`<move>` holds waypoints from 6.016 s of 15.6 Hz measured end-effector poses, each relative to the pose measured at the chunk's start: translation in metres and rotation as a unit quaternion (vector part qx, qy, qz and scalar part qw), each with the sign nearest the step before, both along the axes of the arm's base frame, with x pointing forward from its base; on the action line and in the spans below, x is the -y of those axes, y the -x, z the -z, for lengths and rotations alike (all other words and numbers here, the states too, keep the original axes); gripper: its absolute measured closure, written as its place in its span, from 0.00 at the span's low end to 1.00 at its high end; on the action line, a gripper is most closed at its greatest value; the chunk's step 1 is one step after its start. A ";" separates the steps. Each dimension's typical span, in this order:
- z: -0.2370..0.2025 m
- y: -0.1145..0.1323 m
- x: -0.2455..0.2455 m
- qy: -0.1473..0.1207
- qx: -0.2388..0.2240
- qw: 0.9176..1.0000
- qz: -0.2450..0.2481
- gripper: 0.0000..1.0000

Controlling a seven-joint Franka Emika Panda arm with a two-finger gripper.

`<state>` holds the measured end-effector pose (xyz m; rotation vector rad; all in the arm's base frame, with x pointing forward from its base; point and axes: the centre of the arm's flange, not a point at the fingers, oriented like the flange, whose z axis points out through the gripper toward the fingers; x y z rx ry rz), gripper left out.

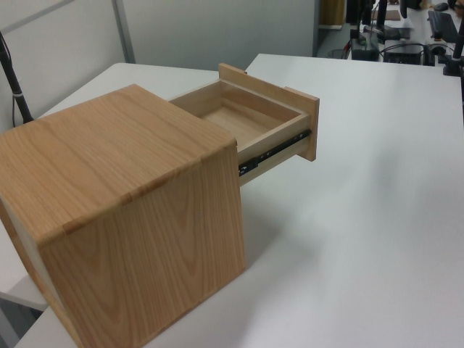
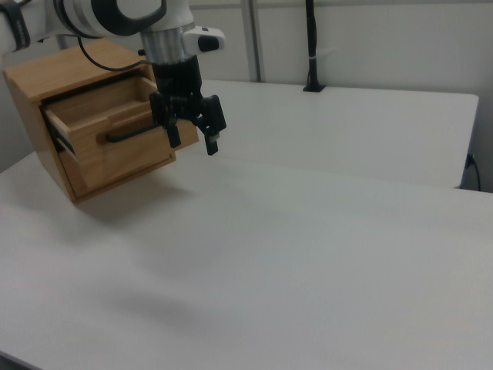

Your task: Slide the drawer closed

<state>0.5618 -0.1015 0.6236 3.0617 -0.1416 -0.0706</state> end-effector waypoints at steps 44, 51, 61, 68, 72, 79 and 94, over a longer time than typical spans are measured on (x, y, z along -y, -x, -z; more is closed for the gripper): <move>0.103 -0.103 -0.211 0.005 0.042 0.829 -0.558 0.99; 0.114 -0.117 -0.251 0.008 0.085 0.828 -0.554 0.99; 0.128 -0.123 -0.321 0.011 0.139 0.820 -0.555 0.99; 0.153 -0.131 -0.368 0.020 0.202 0.816 -0.541 0.99; 0.154 -0.136 -0.378 0.024 0.226 0.812 -0.538 0.99; 0.165 -0.150 -0.391 0.030 0.250 0.808 -0.532 0.99; 0.172 -0.146 -0.439 0.022 0.280 0.804 -0.524 0.99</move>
